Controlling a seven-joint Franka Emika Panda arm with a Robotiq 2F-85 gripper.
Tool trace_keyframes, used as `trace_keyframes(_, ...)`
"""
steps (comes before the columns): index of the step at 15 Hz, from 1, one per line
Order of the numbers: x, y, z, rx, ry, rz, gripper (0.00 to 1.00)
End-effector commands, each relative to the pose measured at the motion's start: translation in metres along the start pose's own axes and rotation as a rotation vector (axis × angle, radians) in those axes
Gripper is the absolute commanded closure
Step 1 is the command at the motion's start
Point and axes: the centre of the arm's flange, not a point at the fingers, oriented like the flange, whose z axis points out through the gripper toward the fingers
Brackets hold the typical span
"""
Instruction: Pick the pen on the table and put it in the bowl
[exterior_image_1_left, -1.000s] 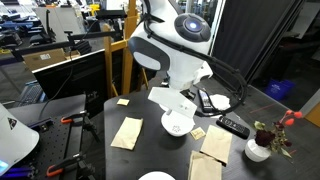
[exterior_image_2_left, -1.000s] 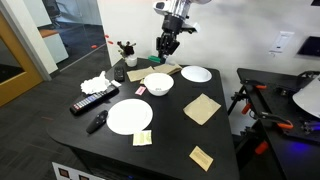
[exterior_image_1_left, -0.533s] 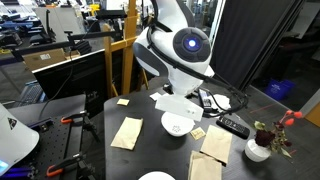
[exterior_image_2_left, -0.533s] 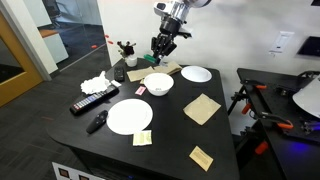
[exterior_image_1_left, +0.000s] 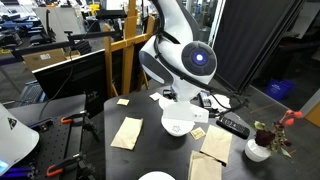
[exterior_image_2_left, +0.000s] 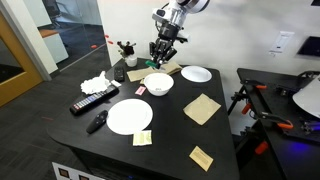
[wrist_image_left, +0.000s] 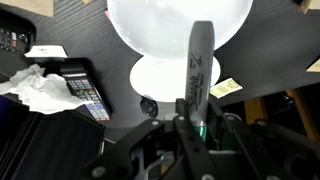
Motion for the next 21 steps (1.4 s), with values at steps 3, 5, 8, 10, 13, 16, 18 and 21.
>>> trace_keyframes(3, -0.001, 0.013, 0.024, 0.062, -0.029, -0.095, 0.94)
trace_keyframes(5, -0.003, 0.014, 0.033, 0.074, -0.046, -0.111, 0.94)
trace_keyframes(8, -0.007, 0.015, 0.043, 0.086, -0.07, -0.125, 0.94)
trace_keyframes(10, -0.009, 0.015, 0.047, 0.093, -0.085, -0.133, 0.94)
trace_keyframes(13, -0.012, 0.017, 0.052, 0.102, -0.098, -0.14, 0.94)
trace_keyframes(16, -0.013, 0.018, 0.054, 0.108, -0.116, -0.139, 0.49)
trace_keyframes(18, -0.009, 0.018, 0.051, 0.108, -0.122, -0.144, 0.35)
trace_keyframes(21, -0.001, 0.014, 0.041, 0.099, -0.126, -0.163, 0.13)
